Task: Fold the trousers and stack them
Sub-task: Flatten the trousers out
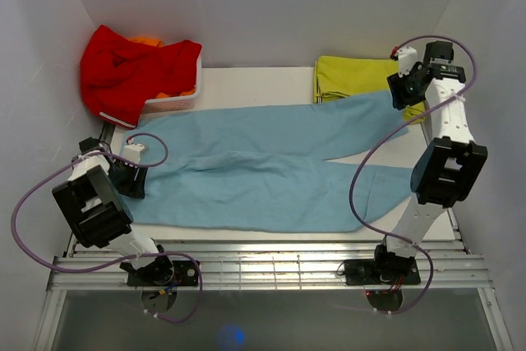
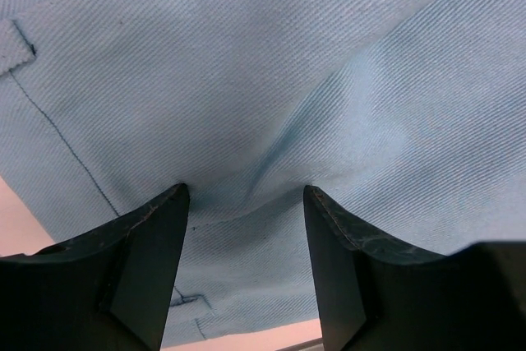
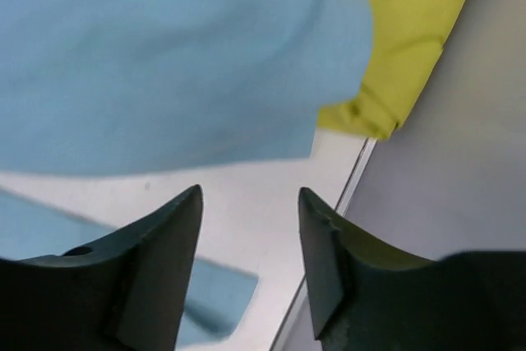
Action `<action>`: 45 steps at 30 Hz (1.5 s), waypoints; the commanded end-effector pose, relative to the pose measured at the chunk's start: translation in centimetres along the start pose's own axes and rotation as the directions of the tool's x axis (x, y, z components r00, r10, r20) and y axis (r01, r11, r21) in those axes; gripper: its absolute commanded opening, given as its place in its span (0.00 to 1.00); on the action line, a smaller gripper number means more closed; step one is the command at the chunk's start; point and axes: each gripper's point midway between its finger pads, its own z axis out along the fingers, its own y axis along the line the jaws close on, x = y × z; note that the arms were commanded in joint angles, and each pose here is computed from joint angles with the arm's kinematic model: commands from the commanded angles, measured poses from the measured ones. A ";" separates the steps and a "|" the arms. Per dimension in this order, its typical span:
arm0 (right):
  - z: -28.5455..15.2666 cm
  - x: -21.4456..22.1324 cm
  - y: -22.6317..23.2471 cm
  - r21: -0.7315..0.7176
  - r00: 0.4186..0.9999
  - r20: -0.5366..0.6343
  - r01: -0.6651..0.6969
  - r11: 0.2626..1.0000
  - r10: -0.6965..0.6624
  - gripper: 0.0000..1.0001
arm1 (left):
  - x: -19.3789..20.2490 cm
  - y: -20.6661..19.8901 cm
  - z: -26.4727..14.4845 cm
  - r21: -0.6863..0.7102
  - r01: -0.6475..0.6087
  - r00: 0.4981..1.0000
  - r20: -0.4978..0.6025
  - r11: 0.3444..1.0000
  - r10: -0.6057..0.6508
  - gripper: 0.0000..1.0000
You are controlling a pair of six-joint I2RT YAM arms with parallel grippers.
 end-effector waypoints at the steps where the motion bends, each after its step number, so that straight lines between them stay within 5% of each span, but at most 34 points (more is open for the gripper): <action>1: -4.6 5.2 5.9 -0.186 0.991 -0.130 -0.046 0.982 0.022 0.53 | -0.1 -2.0 -0.4 0.085 0.064 0.998 0.014 0.994 -0.065 0.68; 5: -4.9 13.0 11.7 -0.272 0.940 -0.328 -0.191 0.943 0.096 0.43 | -0.1 -2.5 -0.2 0.094 0.071 0.997 0.030 0.993 -0.074 0.69; 9: -4.7 17.6 14.9 -0.260 0.885 -0.434 -0.301 0.917 0.168 0.48 | 0.3 -3.2 0.1 0.099 0.065 0.997 0.040 0.993 -0.070 0.68; 25: 0.1 20.9 14.8 -0.091 0.790 -0.523 -0.425 0.901 0.320 0.54 | 1.3 -4.1 1.1 0.103 0.052 0.997 0.048 0.993 -0.057 0.68; 28: 0.5 21.0 14.2 -0.067 0.791 -0.522 -0.412 0.909 0.320 0.39 | 1.3 -3.9 1.1 0.097 0.057 0.997 0.046 0.994 -0.062 0.68; 32: -0.6 19.7 13.6 -0.072 0.804 -0.505 -0.402 0.913 0.314 0.08 | 1.5 -3.7 1.4 0.087 0.055 0.998 0.033 0.995 -0.058 0.68; 38: -5.7 17.0 10.6 -0.034 0.876 -0.412 -0.290 0.957 0.250 0.08 | 1.6 -3.4 1.3 0.075 0.060 0.998 0.027 0.995 -0.062 0.68; 45: -12.2 22.5 7.4 0.104 0.885 -0.421 -0.171 0.980 0.199 0.08 | 1.0 -3.0 0.8 0.068 0.059 0.997 0.037 0.996 -0.061 0.68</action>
